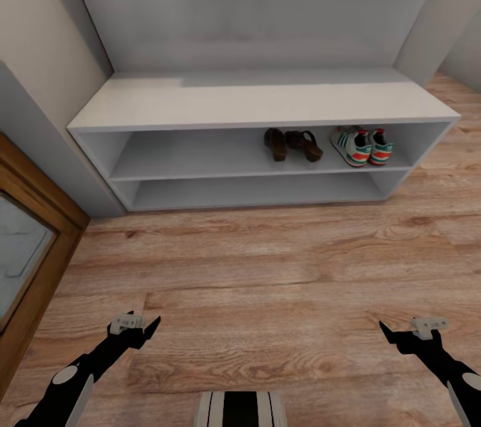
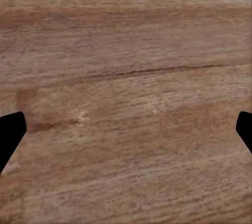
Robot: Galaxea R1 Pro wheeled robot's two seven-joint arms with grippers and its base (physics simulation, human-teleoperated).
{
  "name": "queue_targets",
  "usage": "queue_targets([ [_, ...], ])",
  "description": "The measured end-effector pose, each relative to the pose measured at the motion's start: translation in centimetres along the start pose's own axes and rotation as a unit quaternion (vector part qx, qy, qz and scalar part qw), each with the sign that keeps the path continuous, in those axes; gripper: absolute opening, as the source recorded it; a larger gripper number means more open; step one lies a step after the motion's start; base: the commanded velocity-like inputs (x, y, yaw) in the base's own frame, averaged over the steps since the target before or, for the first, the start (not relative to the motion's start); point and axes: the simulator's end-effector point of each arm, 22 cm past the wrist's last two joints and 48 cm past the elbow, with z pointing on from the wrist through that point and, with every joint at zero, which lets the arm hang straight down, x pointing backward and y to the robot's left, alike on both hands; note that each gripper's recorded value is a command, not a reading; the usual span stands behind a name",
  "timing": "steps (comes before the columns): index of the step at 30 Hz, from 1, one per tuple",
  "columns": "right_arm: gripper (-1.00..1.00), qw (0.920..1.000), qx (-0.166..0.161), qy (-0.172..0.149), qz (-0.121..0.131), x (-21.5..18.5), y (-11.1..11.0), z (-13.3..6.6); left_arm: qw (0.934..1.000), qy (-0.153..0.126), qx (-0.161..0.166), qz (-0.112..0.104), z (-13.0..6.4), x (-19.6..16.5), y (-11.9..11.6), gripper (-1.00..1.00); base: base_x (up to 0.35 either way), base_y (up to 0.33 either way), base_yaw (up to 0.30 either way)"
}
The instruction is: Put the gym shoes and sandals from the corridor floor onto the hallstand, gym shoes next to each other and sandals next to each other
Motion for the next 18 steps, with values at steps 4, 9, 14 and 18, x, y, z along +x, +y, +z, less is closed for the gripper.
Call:
queue_targets([
  [4, 1.00, 1.0000, 0.000, -0.003, 0.000, -0.3, 0.0, -0.1, 1.0000, -0.002, 0.000, 0.001, 0.0, -0.3, 0.0, 1.00, 0.000, 0.000, 0.000],
  [9, 1.00, 1.0000, 0.001, -0.006, 0.000, -0.6, -0.1, -0.2, 1.0000, -0.006, 0.000, 0.002, -0.1, -0.6, 0.0, 1.00, 0.000, 0.000, 0.000],
  [14, 1.00, 0.9999, 0.001, -0.010, 0.001, -1.0, -0.2, -0.3, 1.0000, -0.010, 0.000, 0.003, -0.2, -1.0, -0.1, 1.00, 0.000, 0.000, 0.000],
  [18, 1.00, 0.9999, 0.002, -0.013, 0.001, -1.3, -0.2, -0.3, 0.9999, -0.013, 0.000, 0.003, -0.3, -1.4, -0.1, 1.00, 0.000, 0.000, 0.000],
])
